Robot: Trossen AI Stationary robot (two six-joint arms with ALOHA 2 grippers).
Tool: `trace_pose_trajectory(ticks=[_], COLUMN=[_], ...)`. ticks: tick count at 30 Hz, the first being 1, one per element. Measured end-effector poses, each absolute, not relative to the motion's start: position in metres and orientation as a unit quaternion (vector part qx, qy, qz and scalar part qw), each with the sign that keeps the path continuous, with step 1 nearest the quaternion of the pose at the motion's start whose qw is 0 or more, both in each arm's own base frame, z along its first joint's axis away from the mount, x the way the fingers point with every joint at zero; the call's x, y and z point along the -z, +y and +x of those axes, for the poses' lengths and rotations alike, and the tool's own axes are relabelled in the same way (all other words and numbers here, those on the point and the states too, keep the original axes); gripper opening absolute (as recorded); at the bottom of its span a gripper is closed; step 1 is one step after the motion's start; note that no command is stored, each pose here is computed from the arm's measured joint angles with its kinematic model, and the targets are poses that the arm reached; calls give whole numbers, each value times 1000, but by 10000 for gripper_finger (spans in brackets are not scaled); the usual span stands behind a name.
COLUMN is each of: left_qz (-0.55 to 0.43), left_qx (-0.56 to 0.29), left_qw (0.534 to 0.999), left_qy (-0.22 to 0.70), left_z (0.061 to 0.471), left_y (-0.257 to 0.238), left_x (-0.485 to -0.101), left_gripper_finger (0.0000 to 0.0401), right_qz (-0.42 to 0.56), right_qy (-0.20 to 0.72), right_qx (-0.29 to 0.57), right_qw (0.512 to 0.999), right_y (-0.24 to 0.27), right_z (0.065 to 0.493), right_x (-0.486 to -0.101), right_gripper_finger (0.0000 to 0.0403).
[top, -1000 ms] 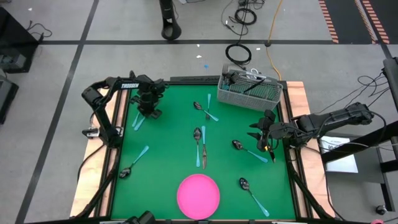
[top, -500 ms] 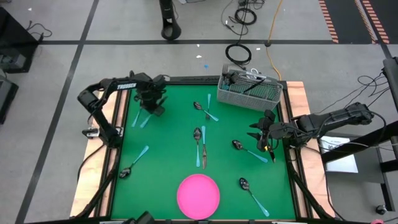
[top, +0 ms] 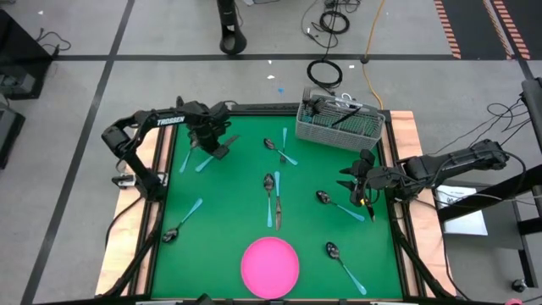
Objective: Sort silverware
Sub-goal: Put the blue knife into the utensil holder
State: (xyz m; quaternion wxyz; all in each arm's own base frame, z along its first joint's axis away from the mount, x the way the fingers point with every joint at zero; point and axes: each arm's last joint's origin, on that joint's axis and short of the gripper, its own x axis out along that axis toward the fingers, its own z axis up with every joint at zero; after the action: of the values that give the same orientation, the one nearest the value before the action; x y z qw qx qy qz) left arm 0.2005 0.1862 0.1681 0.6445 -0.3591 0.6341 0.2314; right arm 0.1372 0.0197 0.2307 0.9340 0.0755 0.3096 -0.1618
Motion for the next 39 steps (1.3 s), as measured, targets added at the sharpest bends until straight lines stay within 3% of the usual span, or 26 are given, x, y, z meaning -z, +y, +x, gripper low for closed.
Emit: trace_pose_trajectory(ticks=[4,14,20,31,39], left_qz=[-325,-297,-284,-245,-241], left_qx=[-225,-264,-260,-231,-232], left_qw=[663,647,628,629,628], left_qy=[635,651,676,701,702], left_z=[209,214,220,227,227], left_y=[182,176,176,172,172], left_x=[-168,-165,-149,-140,-139], left_gripper_finger=[25,135,168,166,94], right_qz=[79,82,82,82,82], right_qy=[312,305,305,303,304], right_qx=[154,150,150,150,150], right_qw=[934,937,937,937,937], right_y=[20,21,21,21,21], right_z=[137,138,138,139,139], right_x=[-231,-232,-232,-232,-232], right_gripper_finger=[164,164,164,164,164])
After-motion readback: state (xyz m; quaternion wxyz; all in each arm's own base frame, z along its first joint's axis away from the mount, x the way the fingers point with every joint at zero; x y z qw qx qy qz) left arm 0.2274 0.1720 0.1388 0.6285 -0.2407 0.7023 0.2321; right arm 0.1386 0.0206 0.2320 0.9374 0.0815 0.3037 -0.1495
